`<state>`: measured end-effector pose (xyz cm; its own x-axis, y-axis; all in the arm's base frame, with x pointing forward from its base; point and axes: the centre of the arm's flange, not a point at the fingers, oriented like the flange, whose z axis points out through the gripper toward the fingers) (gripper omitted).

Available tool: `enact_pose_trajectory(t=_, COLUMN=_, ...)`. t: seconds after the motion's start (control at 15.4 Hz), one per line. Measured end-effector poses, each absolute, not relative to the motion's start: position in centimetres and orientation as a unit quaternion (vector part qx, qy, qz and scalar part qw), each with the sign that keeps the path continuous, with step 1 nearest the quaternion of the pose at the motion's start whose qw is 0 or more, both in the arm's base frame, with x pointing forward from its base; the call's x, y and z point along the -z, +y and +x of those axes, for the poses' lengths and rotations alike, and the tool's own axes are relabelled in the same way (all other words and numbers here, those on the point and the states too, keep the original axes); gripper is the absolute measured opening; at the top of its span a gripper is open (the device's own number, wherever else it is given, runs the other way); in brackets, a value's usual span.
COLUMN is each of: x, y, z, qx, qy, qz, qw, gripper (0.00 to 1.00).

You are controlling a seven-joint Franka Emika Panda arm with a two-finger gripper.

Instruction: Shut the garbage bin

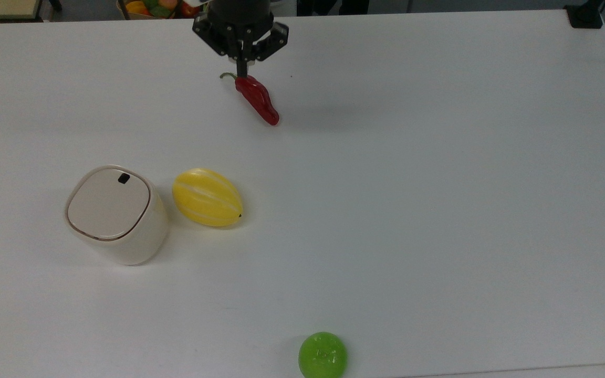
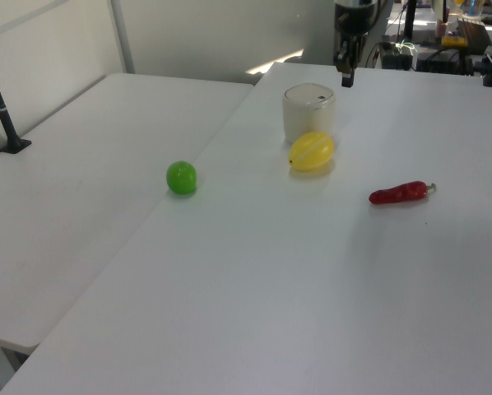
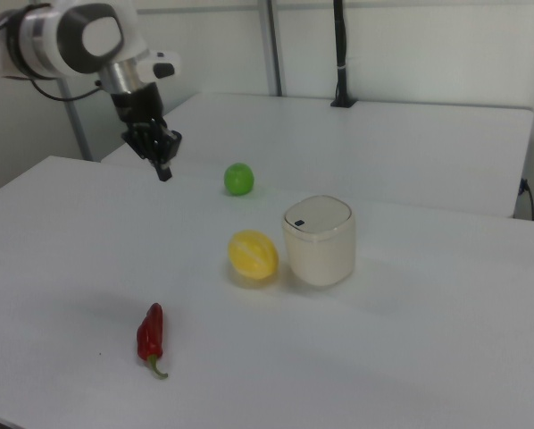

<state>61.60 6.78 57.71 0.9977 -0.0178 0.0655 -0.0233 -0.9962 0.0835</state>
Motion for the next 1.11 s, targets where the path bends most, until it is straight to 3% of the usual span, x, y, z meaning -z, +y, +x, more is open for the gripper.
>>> enact_pose_trajectory(t=0.13, x=-59.5, y=7.9, z=60.0, qx=-0.026, qy=0.017, qz=0.999, qw=0.044, gripper=0.05)
enact_pose_trajectory(t=0.2, x=-60.4, y=8.3, z=59.2, qx=-0.022, qy=0.029, qz=0.998, qw=0.044, gripper=0.12)
enact_pose_trajectory(t=0.39, x=-62.7, y=8.5, z=56.8, qx=-0.006, qy=0.067, qz=0.997, qw=0.025, gripper=0.19)
enact_pose_trajectory(t=0.91, x=-63.1, y=8.1, z=55.7, qx=0.0, qy=0.075, qz=0.997, qw=0.016, gripper=0.98)
enact_pose_trajectory(t=1.11, x=-63.1, y=7.6, z=55.6, qx=0.0, qy=0.071, qz=0.997, qw=0.016, gripper=1.0)
